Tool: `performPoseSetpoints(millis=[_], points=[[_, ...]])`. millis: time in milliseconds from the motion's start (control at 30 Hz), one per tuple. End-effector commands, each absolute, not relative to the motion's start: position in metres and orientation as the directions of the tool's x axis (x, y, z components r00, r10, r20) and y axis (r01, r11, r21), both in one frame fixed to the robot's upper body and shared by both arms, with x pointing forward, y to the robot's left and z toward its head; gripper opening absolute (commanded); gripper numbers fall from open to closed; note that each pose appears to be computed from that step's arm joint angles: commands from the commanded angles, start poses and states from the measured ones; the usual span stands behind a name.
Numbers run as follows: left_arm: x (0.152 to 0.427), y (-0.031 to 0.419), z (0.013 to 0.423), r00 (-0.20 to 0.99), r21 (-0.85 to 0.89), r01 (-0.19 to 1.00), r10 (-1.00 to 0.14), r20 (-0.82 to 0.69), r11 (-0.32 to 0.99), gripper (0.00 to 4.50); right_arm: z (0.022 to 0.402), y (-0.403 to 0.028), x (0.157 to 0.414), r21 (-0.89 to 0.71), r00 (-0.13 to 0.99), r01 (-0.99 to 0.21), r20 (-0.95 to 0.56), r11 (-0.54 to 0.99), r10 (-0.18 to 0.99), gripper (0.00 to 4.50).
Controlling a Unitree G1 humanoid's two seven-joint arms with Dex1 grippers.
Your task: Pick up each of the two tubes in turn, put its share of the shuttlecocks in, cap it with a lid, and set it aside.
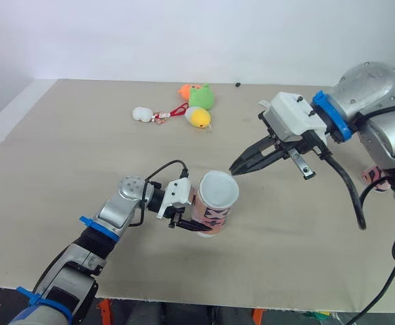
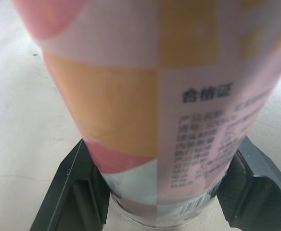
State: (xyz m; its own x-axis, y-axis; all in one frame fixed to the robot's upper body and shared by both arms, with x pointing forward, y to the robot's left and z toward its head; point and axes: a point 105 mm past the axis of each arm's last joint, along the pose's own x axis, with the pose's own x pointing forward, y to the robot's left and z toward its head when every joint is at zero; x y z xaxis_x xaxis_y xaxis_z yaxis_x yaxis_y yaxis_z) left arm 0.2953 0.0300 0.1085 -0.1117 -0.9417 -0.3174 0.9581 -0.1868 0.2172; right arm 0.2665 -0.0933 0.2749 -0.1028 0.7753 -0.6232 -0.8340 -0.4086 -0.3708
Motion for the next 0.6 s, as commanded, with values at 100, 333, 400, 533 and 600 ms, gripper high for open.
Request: performPoseSetpoints(millis=[100, 333, 400, 533, 600], points=[[0.301, 0.045, 0.087, -0.072, 0.150, 0.978, -0.913, -0.402, -0.143, 2.47, 0.277, -0.082, 0.256, -0.404, -0.101, -0.818, -0.601, -0.410, 0.793, 0.06], [0.301, 0.046, 0.086, -0.074, 0.149, 0.978, -0.910, -0.408, -0.147, 2.47, 0.269, -0.068, 0.260, -0.409, -0.108, -0.802, -0.617, -0.436, 0.779, 0.06], [0.300, 0.045, 0.086, -0.075, 0.149, 0.978, -0.910, -0.407, -0.147, 2.47, 0.265, -0.062, 0.265, -0.420, -0.096, -0.796, -0.624, -0.436, 0.776, 0.06], [0.298, 0.046, 0.085, -0.074, 0.147, 0.978, -0.911, -0.406, -0.145, 2.47, 0.261, -0.055, 0.272, -0.430, -0.088, -0.793, -0.620, -0.432, 0.779, 0.06], [0.296, 0.047, 0.083, -0.076, 0.141, 0.979, -0.910, -0.408, -0.146, 2.47, 0.259, -0.052, 0.277, -0.439, -0.075, -0.793, -0.618, -0.423, 0.782, 0.06]])
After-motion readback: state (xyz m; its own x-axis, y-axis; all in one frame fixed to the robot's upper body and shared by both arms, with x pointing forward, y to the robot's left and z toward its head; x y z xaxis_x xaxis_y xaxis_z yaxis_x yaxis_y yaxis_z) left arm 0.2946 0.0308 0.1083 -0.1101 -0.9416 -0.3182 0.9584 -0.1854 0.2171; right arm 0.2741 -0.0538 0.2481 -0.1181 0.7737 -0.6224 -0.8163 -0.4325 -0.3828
